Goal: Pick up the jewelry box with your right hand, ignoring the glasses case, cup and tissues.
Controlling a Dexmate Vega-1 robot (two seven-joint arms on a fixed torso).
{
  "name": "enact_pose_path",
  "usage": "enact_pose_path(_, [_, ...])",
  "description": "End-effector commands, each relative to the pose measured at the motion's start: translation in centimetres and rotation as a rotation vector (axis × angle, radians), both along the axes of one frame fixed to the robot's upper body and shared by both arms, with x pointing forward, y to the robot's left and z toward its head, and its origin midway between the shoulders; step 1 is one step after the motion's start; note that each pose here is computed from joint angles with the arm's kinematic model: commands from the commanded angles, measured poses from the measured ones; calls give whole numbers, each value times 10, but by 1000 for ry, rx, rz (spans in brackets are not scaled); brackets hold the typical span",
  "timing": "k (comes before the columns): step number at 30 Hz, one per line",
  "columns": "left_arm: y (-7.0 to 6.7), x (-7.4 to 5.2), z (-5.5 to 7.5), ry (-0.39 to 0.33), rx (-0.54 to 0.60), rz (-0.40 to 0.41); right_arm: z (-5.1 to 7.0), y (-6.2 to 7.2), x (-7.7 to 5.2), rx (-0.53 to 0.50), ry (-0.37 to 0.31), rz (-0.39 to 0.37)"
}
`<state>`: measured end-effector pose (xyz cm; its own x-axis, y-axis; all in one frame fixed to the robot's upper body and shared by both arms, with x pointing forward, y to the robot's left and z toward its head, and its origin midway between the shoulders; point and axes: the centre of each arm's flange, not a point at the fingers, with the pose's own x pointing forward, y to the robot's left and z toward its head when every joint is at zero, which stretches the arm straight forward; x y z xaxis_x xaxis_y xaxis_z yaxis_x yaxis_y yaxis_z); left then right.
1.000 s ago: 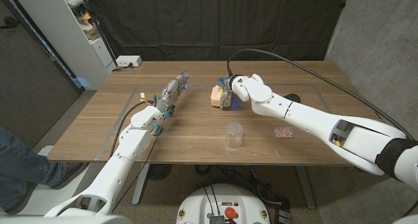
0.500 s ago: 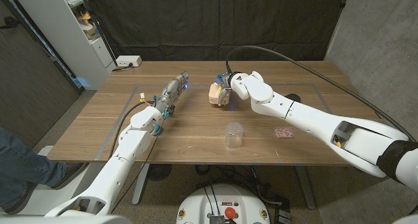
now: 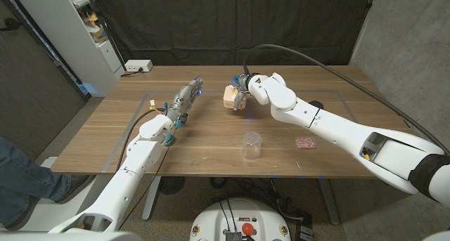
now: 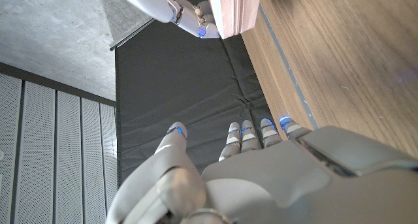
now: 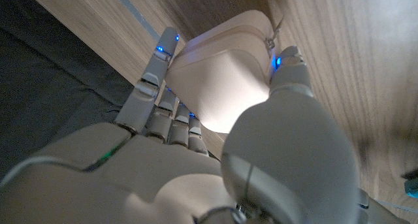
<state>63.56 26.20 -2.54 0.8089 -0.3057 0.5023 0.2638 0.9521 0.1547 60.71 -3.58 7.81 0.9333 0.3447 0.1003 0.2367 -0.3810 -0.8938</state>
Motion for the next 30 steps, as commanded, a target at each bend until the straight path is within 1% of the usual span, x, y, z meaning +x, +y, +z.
enact_pose_path(1, [-1,-3,2,-13,-1,-6,14,0,-16,-3,-35,3])
enact_pose_path(22, [-2,-8,2,-21,-2,-2,40,-1,-35,23,-73,20])
enact_pose_path(30, [-4,-6,1,-18,-4,-9,50,5,-45,28,-88,37])
